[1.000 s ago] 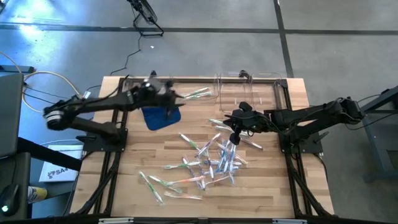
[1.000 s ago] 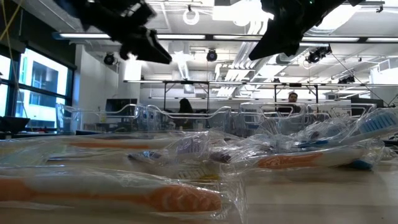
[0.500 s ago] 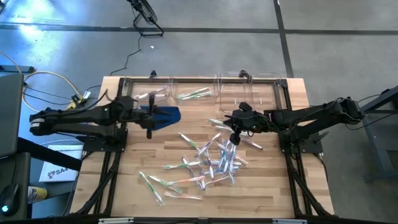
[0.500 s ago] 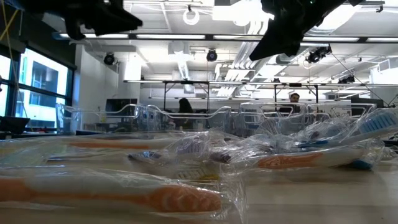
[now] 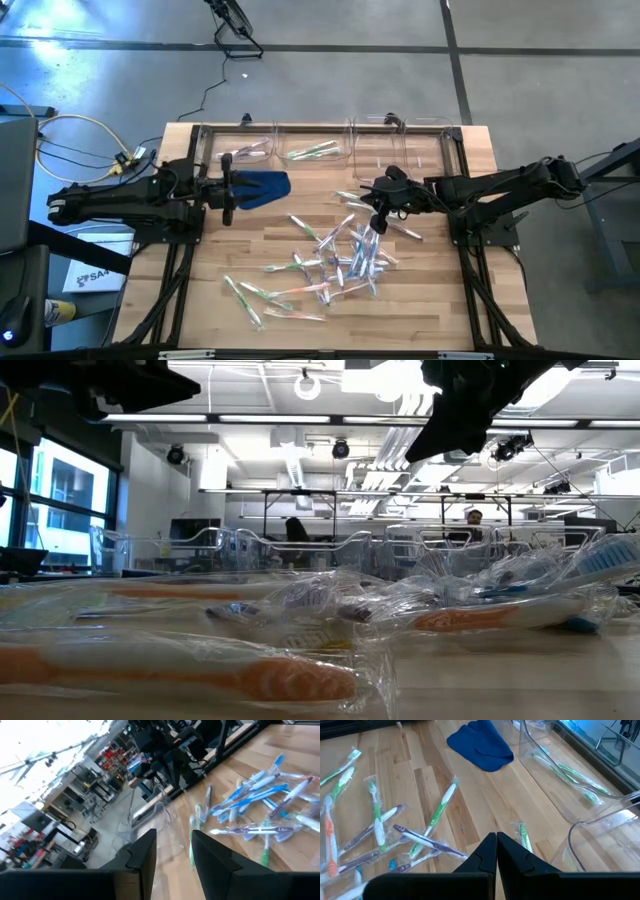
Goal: Pick & Place Toothbrushes
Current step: Put the violet toothbrush into the left transparent bin
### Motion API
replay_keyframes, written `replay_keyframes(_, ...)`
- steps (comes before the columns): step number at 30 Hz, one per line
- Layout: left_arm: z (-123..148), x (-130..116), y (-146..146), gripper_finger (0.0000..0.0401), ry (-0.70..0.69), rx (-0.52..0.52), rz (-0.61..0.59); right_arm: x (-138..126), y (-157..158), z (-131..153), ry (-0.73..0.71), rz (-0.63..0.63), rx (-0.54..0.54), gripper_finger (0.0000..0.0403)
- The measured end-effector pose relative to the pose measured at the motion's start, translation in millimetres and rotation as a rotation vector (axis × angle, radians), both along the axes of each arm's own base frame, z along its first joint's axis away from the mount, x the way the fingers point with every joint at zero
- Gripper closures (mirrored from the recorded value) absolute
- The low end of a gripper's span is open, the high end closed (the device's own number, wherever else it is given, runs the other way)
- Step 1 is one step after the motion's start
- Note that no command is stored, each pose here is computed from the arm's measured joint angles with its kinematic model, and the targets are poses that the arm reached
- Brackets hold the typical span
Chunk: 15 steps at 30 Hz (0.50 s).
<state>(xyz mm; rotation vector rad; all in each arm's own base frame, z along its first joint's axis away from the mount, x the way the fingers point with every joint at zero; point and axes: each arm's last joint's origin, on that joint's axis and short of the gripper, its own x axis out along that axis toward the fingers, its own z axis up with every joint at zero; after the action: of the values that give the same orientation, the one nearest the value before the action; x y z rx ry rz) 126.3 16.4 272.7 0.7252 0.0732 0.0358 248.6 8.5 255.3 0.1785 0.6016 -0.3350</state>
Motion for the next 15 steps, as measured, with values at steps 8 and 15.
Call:
replay_keyframes(8,-0.9,0.9,0.1,0.0281,0.008,-0.005,0.000,0.0,0.0,0.0,0.001,0.003,-0.004,0.0398)
replay_keyframes(15,-0.7,0.8,0.1,0.0281,0.007,-0.005,0.000,0.0,0.0,0.0,0.002,0.004,-0.006,0.0398)
